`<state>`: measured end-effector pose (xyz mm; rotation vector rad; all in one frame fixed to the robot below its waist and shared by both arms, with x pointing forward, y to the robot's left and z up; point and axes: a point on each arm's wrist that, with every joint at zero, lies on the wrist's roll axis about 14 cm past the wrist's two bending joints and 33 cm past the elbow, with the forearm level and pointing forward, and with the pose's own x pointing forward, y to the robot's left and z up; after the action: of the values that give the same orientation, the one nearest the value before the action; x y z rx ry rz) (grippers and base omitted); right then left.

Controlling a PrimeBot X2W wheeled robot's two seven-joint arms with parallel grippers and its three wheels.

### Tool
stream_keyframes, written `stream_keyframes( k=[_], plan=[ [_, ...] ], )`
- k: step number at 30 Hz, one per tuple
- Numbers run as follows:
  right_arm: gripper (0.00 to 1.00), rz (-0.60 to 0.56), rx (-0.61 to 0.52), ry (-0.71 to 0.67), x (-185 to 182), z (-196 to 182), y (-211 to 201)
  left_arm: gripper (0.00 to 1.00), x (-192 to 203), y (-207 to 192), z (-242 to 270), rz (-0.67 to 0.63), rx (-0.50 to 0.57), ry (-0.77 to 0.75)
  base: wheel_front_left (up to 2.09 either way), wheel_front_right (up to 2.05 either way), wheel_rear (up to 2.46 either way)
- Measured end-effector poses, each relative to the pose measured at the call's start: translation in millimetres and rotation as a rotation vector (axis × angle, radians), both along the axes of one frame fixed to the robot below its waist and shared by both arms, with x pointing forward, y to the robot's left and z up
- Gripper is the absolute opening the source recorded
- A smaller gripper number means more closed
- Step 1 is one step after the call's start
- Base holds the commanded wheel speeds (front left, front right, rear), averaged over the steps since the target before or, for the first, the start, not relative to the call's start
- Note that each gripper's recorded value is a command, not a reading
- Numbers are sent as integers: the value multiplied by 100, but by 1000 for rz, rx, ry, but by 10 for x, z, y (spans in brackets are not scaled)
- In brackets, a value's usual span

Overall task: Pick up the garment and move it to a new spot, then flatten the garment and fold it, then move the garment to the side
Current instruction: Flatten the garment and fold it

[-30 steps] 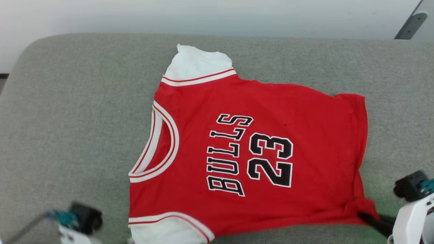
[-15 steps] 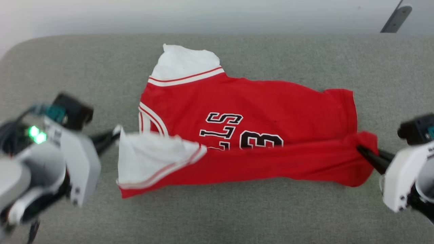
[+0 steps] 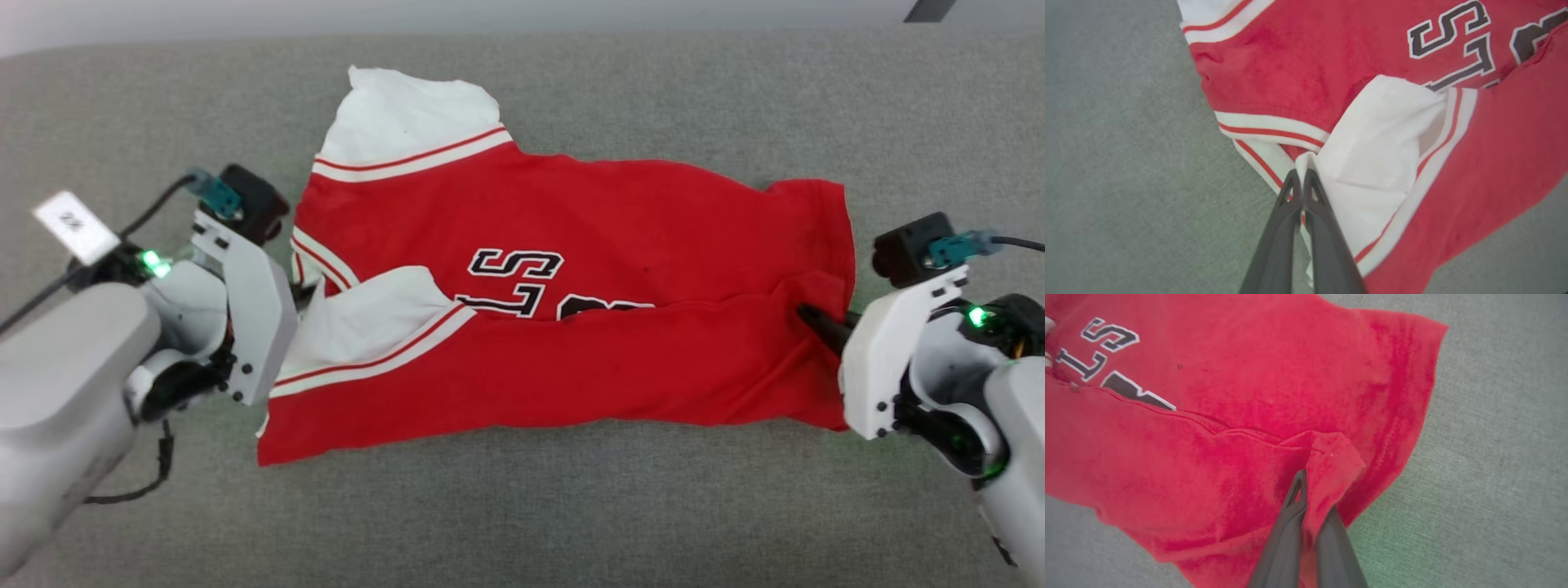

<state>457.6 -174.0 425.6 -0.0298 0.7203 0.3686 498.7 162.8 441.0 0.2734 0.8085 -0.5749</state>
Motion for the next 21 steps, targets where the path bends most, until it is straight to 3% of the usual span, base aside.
stream_keyframes(
  k=[8,9,11,12,13,14,15,21],
  plan=[
    [0,-6,11,31,47,-125,36,0,-35,87,-386,89,15,127,0,0,0],
    [9,-6,11,31,47,-125,36,12,-35,87,-386,89,15,127,0,0,0],
    [42,-5,17,5,90,-77,50,55,2,98,-359,123,-10,120,0,0,0],
    [47,-5,17,5,90,-77,50,89,2,98,-359,123,-10,120,0,0,0],
    [75,3,19,-16,109,-18,69,100,14,102,-303,130,-19,109,0,0,0],
    [93,4,27,-31,119,23,80,100,20,106,-265,134,-25,103,0,0,0],
    [100,4,27,-31,119,23,80,100,20,106,-265,134,-25,103,0,0,0],
    [100,-14,58,-145,137,286,27,100,-14,168,4,151,-38,66,0,0,0]
  ],
)
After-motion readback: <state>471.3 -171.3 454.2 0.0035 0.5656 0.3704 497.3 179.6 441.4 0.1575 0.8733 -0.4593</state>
